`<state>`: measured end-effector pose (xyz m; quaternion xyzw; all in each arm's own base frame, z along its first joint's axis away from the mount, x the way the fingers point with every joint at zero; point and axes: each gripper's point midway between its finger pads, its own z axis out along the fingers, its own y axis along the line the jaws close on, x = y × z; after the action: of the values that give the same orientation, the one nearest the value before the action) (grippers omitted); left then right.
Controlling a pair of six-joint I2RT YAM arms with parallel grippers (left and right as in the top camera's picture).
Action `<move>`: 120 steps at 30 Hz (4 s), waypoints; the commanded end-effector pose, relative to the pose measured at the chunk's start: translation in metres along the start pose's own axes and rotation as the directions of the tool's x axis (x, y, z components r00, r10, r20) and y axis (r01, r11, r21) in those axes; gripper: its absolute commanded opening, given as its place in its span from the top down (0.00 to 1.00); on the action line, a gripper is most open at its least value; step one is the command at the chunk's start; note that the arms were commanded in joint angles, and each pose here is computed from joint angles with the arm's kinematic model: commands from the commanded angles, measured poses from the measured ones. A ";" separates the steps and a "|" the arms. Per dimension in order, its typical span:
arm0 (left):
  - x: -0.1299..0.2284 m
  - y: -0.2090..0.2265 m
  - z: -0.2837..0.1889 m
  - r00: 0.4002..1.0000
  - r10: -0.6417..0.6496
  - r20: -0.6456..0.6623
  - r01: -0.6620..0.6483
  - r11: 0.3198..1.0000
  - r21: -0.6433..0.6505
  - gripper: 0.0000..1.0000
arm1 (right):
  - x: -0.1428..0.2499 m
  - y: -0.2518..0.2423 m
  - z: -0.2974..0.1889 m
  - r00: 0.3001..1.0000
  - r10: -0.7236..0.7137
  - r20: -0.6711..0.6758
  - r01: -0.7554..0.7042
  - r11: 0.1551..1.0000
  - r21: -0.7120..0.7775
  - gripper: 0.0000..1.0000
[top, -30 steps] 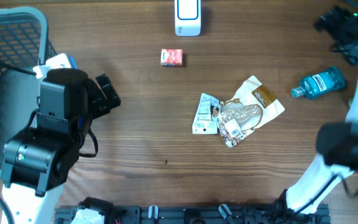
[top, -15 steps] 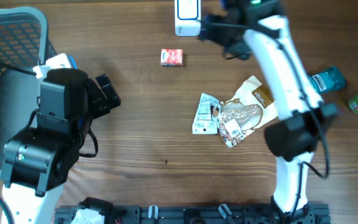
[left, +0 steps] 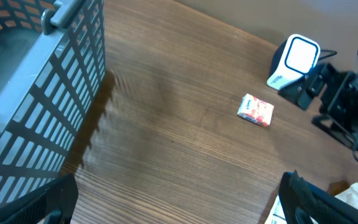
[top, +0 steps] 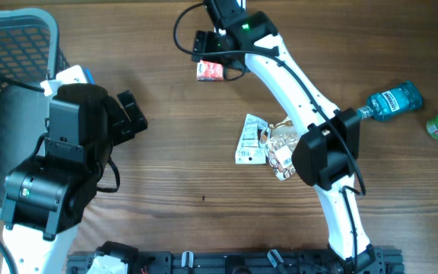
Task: Scan the item barcode
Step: 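Swing the right gripper back over the table toward the Kleenex packet, then lower the right gripper onto the red Kleenex packet and grasp it, then lift the Kleenex packet with the right gripper toward the scanner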
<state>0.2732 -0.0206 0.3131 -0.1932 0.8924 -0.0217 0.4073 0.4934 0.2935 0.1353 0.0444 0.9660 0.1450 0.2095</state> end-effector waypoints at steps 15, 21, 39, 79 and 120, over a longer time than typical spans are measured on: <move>-0.005 0.003 -0.001 1.000 0.012 0.017 -0.012 1.000 -0.014 0.00 | -0.006 -0.025 0.095 0.990 -0.082 0.116 0.062 0.984 0.168 0.01; -0.005 0.003 -0.001 1.000 0.012 0.018 -0.011 1.000 -0.014 0.00 | 0.009 -0.012 0.113 0.990 -0.102 0.095 0.087 0.986 0.144 0.00; -0.005 0.003 -0.001 1.000 0.012 0.018 -0.011 1.000 -0.014 0.00 | 0.025 -0.028 0.138 0.989 -0.123 0.082 0.101 0.967 0.235 0.01; -0.005 0.003 -0.001 1.000 0.012 0.017 -0.012 1.000 -0.014 0.00 | 0.032 -0.036 0.066 0.993 -0.114 -0.021 0.115 0.952 0.282 0.30; -0.005 0.003 -0.001 1.000 0.012 0.017 -0.012 1.000 -0.014 0.00 | 0.097 -0.032 -0.104 0.899 0.082 -0.429 -0.060 0.996 0.066 0.31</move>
<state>0.2732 -0.0206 0.3132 -0.1932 0.8923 -0.0217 0.4074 0.3383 0.2738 0.1730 0.0602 0.9752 0.1893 -0.0981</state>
